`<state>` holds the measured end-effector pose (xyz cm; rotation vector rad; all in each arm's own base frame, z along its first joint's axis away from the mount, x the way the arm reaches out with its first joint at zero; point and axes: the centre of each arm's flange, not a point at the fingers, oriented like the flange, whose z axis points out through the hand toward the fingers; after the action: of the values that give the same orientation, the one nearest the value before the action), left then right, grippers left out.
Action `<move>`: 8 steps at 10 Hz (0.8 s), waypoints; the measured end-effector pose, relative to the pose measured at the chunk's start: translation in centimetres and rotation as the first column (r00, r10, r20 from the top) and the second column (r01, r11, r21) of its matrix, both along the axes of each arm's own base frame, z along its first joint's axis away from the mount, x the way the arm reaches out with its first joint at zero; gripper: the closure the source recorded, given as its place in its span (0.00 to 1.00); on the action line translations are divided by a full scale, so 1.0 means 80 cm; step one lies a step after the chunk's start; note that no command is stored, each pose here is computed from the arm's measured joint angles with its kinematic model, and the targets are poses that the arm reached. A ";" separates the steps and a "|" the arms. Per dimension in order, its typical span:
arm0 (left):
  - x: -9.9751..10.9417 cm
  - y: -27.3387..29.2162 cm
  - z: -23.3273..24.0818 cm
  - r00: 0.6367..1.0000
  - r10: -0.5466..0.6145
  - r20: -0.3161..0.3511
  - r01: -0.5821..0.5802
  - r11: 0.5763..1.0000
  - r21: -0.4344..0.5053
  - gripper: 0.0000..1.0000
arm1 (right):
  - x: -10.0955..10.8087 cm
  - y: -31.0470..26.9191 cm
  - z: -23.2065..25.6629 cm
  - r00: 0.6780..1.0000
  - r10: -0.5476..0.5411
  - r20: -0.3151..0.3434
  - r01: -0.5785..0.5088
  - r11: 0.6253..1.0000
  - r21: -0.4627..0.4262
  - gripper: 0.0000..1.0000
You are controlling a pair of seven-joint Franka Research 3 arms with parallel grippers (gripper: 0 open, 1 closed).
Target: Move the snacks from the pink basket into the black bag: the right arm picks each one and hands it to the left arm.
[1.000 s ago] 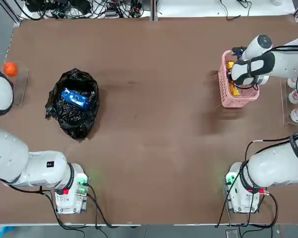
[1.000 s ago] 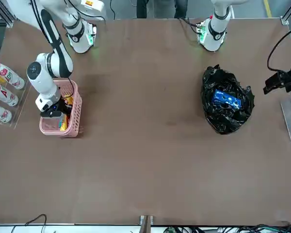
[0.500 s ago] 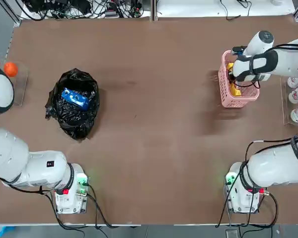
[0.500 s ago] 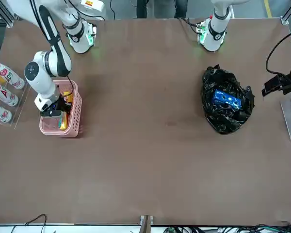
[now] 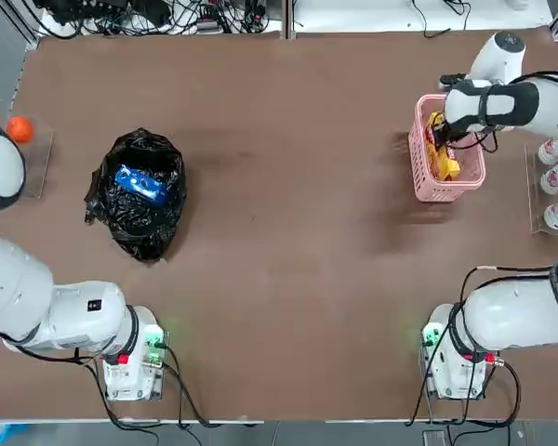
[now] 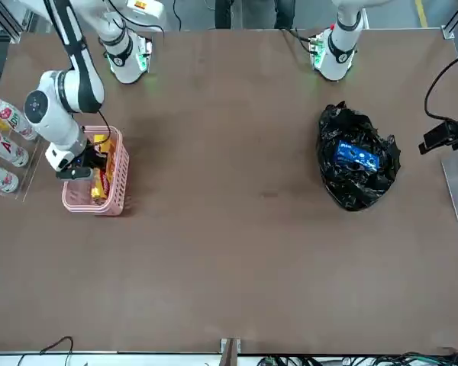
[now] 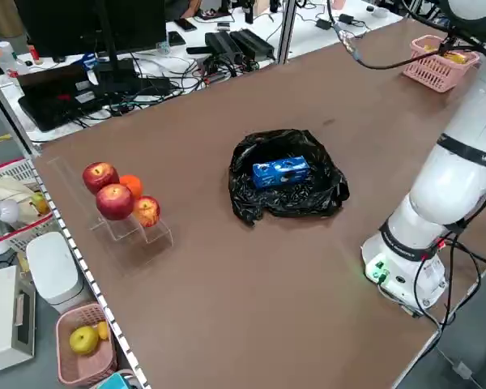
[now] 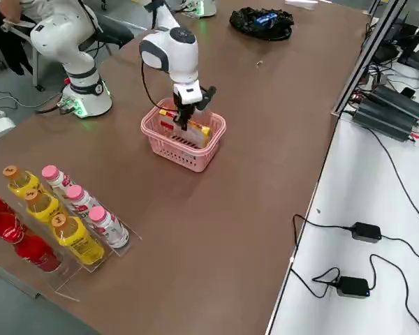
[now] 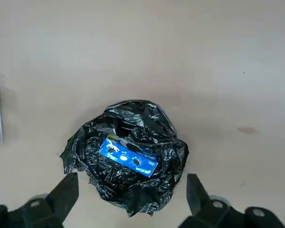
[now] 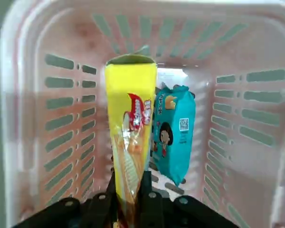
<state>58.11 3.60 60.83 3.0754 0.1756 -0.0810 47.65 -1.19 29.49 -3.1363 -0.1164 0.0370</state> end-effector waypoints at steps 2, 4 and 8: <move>0.003 0.000 -0.006 1.000 0.000 -0.008 0.000 1.000 -0.001 0.00 | 0.012 -0.003 0.024 0.999 0.024 -0.032 -0.024 1.000 0.003 0.79; 0.003 0.000 -0.005 1.000 0.000 -0.007 0.000 1.000 -0.001 0.00 | 0.020 -0.005 0.047 0.997 0.055 -0.045 -0.055 0.998 0.008 0.79; 0.003 -0.001 -0.004 1.000 -0.001 -0.005 0.001 1.000 -0.005 0.00 | 0.038 -0.007 0.122 0.987 0.097 -0.129 -0.095 0.995 0.025 0.79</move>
<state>58.35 3.54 60.49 3.0707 0.1743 -0.0886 50.67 -1.72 39.23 -3.0959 -0.2657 0.2393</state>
